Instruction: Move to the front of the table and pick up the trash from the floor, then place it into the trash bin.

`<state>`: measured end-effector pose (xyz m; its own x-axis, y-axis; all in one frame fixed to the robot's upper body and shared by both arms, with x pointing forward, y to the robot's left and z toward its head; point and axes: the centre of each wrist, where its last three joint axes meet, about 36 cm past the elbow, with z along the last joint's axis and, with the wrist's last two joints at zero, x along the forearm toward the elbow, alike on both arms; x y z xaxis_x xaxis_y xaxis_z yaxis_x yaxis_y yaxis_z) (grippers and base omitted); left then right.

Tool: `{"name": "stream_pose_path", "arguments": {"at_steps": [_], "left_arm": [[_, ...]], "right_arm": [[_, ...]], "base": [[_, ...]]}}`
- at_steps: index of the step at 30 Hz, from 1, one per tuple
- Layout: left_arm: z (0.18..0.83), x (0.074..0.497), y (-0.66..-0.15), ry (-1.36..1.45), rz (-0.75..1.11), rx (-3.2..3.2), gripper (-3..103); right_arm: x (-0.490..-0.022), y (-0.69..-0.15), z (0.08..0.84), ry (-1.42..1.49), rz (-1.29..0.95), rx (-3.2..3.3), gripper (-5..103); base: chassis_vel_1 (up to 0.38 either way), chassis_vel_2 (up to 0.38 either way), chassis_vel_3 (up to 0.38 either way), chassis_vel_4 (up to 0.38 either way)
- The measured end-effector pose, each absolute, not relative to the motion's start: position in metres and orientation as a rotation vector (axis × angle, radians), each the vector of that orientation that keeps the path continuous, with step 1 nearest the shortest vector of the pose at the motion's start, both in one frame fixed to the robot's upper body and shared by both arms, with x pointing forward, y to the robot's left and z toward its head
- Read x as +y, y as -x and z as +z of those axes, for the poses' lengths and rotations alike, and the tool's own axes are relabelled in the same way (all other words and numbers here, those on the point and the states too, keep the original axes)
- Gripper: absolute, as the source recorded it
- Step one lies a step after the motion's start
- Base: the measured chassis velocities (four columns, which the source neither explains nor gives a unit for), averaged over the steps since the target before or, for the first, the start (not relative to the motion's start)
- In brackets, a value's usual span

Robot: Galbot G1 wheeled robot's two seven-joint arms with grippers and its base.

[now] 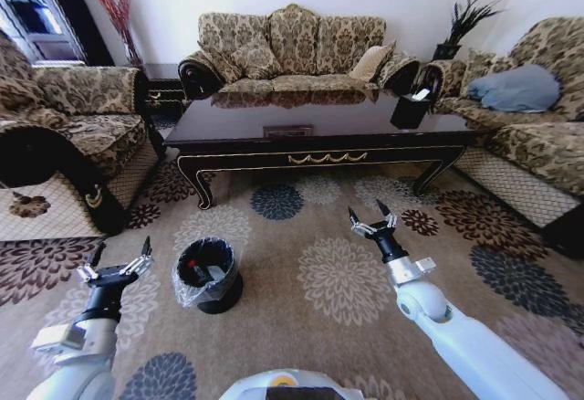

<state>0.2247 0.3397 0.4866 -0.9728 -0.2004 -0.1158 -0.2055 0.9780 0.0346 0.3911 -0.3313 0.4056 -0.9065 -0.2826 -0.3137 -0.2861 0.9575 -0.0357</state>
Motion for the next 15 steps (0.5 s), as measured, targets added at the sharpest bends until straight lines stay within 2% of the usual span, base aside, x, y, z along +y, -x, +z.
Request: {"name": "stream_pose_path", "arguments": {"at_steps": [15], "left_arm": [[0.4805,0.3437,-0.2327,0.339,0.064,3.018,100]], "right_arm": [[-0.3273,-0.3974,0.3966,0.407,0.029,2.804,100]], "base": [[0.000,0.000,0.000,0.000]]}}
